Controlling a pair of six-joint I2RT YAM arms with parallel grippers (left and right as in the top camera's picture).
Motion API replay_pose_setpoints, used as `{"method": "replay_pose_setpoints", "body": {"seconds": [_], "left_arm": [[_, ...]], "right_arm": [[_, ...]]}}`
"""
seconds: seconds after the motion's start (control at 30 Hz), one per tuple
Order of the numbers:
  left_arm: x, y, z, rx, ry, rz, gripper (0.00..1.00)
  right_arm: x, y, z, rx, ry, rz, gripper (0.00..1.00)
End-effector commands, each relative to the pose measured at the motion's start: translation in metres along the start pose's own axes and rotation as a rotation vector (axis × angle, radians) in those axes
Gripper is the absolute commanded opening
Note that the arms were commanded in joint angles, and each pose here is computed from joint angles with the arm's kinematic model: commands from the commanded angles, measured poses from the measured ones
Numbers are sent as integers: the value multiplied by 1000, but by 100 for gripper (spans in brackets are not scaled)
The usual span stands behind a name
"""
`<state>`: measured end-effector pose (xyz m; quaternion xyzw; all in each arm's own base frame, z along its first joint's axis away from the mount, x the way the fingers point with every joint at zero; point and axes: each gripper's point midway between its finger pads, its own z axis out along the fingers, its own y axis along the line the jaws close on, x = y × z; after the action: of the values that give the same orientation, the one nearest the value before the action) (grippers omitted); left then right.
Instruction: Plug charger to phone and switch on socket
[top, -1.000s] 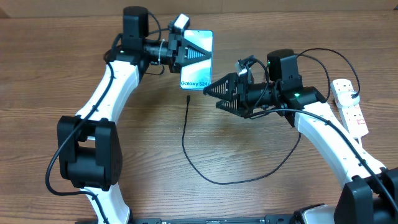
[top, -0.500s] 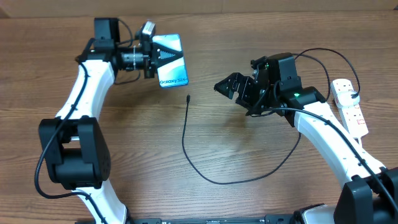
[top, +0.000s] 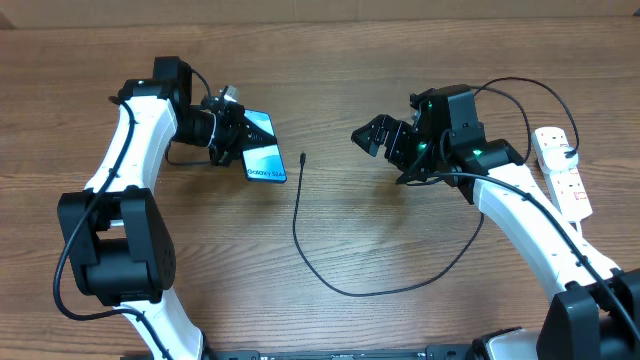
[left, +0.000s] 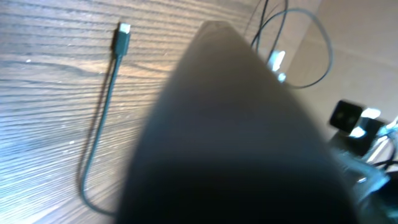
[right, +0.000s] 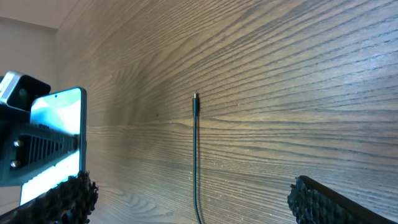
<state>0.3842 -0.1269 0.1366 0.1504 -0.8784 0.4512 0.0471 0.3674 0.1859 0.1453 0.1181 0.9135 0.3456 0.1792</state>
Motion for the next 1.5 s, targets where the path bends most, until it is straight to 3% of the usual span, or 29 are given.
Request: {"method": "replay_pose_setpoints", "body": {"seconds": [0.0, 0.87, 1.0, 1.03, 1.1, 1.17, 1.2, 1.47], "left_arm": [[7, -12, -8, -9, -13, 140, 4], [8, -13, -9, -3, -9, 174, 4], [4, -11, -14, 5, -25, 168, 4], [3, -10, -15, 8, -29, 164, 4], [0, -8, -19, 10, -38, 157, 4], [-2, -6, -23, 12, -47, 151, 4], [-3, -5, -24, 12, -50, 151, 4], [-7, -3, -29, 15, -69, 170, 4]], "right_arm": [[-4, 2, -2, 4, -17, -13, 100], [-5, 3, -2, -2, -24, -17, 100], [-24, 21, -4, -71, -99, -59, 100], [-25, 26, -4, -91, -101, -68, 86], [-23, 30, -2, -103, -96, -79, 36], [-16, 32, 3, -88, -86, -90, 8], [-12, 33, 6, -73, -81, -99, 4], [34, 42, 35, 87, -71, -288, 4]]}}
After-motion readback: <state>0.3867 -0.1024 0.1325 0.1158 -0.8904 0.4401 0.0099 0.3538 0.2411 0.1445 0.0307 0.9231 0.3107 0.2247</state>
